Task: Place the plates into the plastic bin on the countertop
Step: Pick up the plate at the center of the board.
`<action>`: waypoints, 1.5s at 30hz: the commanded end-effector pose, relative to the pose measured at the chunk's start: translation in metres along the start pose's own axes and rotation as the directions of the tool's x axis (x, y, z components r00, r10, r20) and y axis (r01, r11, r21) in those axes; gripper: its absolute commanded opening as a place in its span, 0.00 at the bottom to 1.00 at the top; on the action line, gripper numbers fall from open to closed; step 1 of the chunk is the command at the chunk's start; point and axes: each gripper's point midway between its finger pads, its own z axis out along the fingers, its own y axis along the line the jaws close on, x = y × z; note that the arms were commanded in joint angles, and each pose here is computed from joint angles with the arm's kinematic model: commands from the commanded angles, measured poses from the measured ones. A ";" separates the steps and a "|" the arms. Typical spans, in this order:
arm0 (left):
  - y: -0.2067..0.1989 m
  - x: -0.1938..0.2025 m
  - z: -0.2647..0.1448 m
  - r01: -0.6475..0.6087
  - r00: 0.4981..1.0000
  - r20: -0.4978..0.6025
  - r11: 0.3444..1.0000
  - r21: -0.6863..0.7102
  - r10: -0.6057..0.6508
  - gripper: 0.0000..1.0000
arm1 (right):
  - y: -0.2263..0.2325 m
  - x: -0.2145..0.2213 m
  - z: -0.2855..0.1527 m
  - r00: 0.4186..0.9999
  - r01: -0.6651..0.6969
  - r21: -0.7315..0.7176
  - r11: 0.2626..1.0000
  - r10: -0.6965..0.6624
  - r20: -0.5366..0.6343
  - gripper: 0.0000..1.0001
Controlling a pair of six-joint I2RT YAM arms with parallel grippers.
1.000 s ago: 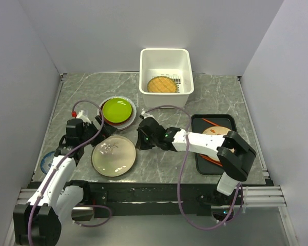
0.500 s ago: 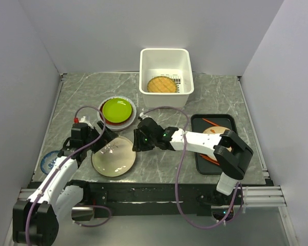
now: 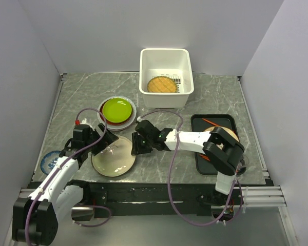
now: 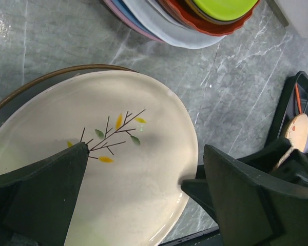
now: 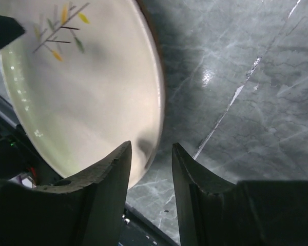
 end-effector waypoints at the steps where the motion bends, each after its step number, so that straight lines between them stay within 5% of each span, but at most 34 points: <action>1: -0.009 -0.007 -0.002 -0.012 0.999 0.038 0.999 0.040 0.010 0.99 | 0.013 -0.017 0.002 0.999 -0.008 -0.034 0.999 0.009 0.037 0.43; 3: -0.009 -0.007 -0.001 -0.013 0.999 0.037 0.999 0.041 0.011 0.99 | 0.013 -0.015 0.004 0.999 -0.009 -0.042 0.999 0.011 0.040 0.42; 10: -0.011 -0.007 -0.003 -0.018 0.999 0.040 0.999 0.050 0.016 0.99 | 0.015 -0.017 0.000 0.997 -0.020 -0.082 0.996 0.026 0.067 0.04; 30: -0.013 -0.005 -0.006 -0.048 0.997 0.064 0.998 0.038 0.045 0.99 | -0.003 -0.052 -0.051 0.978 -0.017 0.007 1.000 0.015 0.210 0.01; 45: 0.027 0.002 -0.003 0.033 0.995 0.096 0.981 -0.191 -0.015 0.99 | -0.019 -0.051 -0.054 0.977 -0.033 0.033 0.999 0.026 0.211 0.02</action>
